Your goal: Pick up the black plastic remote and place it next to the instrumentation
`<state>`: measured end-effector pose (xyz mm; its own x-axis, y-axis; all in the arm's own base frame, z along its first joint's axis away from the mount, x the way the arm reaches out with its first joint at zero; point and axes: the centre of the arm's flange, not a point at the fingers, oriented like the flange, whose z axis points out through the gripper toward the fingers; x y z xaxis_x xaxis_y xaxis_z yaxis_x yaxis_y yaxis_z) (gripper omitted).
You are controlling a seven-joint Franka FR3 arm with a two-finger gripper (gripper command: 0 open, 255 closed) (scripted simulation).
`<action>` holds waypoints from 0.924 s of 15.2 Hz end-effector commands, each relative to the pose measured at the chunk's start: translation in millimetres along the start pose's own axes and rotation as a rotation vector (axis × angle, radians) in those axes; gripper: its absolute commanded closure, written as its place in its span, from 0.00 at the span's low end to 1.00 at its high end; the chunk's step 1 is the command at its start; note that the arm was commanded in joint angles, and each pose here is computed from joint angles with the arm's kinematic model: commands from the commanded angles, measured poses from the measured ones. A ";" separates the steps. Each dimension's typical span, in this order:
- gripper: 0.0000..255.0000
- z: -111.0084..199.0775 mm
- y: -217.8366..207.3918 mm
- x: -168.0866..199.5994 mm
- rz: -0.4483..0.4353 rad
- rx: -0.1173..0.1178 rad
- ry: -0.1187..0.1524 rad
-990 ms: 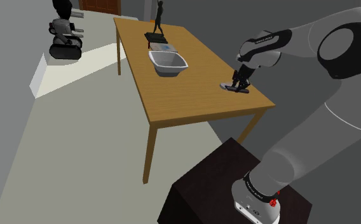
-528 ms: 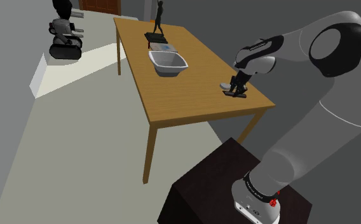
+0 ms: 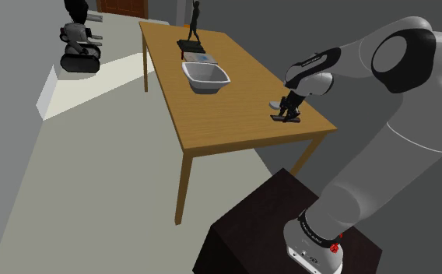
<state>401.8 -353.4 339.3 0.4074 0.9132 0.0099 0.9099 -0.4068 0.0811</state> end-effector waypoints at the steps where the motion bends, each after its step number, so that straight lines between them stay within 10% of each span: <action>1: 1.00 0.3 0.0 -0.2 0.000 0.000 0.000; 3: 1.00 0.3 0.0 -0.2 0.000 0.000 0.000; 4: 0.00 0.3 0.0 -0.2 0.000 0.000 0.000; 14: 0.00 -49.7 0.0 -0.2 0.000 0.000 0.000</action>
<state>399.6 -352.8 383.2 0.4074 0.9132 0.0100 0.9098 -0.4068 0.0824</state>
